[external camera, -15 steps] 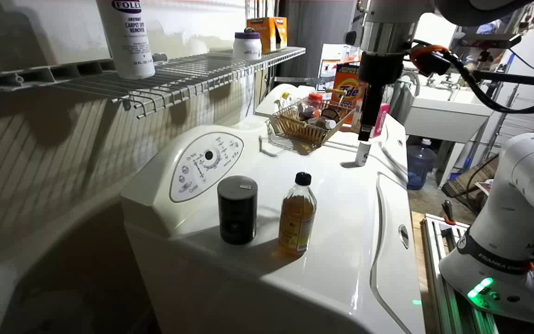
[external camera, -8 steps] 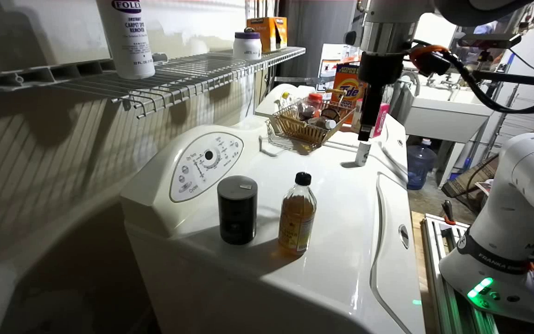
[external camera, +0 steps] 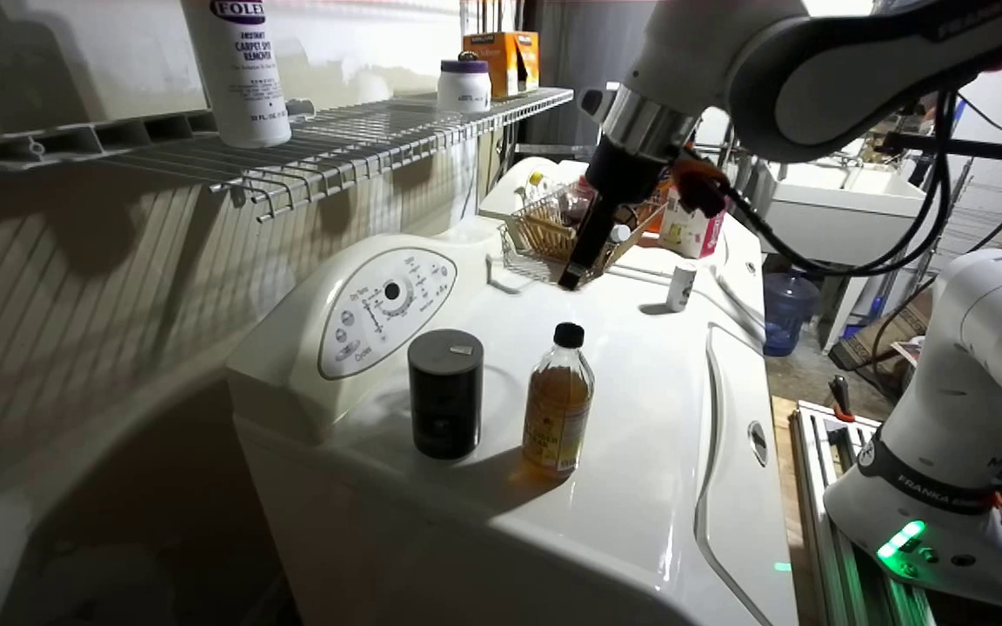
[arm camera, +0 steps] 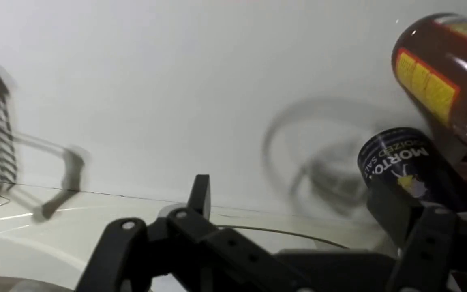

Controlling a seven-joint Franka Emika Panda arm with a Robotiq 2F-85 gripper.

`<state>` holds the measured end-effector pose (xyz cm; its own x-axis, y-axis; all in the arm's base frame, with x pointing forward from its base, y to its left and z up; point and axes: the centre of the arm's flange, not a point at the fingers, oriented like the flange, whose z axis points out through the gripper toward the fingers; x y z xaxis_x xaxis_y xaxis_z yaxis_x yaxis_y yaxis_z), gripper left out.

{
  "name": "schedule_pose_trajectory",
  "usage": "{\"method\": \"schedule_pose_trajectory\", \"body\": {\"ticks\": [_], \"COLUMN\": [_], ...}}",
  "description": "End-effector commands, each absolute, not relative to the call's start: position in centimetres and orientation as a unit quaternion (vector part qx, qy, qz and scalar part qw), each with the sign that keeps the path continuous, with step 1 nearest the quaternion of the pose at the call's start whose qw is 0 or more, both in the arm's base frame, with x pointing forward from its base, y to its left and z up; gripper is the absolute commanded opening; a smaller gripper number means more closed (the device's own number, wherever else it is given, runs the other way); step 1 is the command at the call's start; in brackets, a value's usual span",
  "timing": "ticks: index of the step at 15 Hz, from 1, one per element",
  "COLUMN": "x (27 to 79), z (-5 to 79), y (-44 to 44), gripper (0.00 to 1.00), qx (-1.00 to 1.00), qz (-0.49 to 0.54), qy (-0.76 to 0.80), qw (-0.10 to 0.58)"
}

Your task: Press a button on the washing machine on the left.

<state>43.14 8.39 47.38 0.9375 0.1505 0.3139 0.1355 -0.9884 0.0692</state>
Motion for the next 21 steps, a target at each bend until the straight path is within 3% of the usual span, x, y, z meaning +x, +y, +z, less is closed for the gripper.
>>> {"method": "schedule_pose_trajectory", "body": {"ticks": [1, 3, 12, 13, 16, 21], "x": [47.8, 49.9, 58.0, 55.4, 56.7, 58.2], "z": [43.9, 43.0, 42.1, 42.3, 41.9, 41.3], "y": [9.4, 9.6, 9.9, 9.5, 9.0, 9.3], "gripper": [0.73, 0.68, 0.04, 0.21, 0.04, 0.0], "qx": [0.979, 0.978, 0.968, 0.968, 0.969, 0.969], "qz": [0.186, 0.196, 0.248, 0.242, 0.242, 0.246], "qy": [0.078, 0.073, 0.041, 0.059, 0.048, 0.035], "qw": [0.005, -0.006, -0.001, -0.01, -0.007, -0.004]}}
